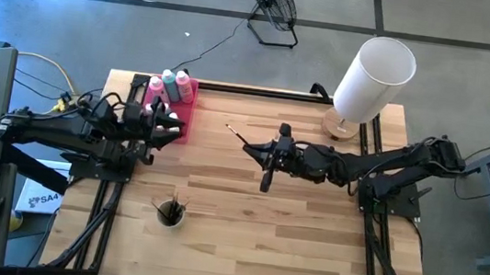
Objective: Pick & Place Paint Supplies
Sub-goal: Put the silver paintbrush into the light brown cup
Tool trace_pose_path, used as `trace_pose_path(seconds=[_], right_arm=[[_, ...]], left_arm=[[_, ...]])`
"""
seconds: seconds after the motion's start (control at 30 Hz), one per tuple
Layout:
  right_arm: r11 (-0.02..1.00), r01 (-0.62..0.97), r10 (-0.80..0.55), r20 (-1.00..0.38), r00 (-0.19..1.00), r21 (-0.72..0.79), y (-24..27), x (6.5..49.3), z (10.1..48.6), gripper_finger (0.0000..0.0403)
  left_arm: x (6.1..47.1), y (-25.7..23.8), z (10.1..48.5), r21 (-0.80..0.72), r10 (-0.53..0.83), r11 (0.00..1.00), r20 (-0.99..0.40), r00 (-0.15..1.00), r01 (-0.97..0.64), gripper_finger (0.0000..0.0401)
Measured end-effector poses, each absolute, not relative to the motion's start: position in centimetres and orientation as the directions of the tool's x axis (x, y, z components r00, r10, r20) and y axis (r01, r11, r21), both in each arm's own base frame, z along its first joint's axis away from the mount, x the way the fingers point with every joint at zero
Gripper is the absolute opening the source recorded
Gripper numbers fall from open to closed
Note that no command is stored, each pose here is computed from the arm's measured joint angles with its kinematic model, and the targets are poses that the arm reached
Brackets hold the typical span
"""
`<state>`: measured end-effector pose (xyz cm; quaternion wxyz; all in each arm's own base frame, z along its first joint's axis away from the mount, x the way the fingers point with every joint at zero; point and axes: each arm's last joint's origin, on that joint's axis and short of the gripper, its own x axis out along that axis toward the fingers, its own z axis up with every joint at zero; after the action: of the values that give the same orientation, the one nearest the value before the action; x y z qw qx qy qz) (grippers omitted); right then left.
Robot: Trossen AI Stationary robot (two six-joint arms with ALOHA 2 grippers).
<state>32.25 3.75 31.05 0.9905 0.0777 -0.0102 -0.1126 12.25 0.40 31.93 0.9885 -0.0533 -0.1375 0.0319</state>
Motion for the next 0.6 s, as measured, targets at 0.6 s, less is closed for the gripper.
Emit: trace_pose_path(seconds=[0.6], right_arm=[[0.961,0.161,-0.181,0.071,0.981,0.225,4.2,33.8,30.2,0.0004]], left_arm=[[12.8,0.2,32.5,-0.044,-0.008,0.999,0.331,0.944,0.025,0.0132]])
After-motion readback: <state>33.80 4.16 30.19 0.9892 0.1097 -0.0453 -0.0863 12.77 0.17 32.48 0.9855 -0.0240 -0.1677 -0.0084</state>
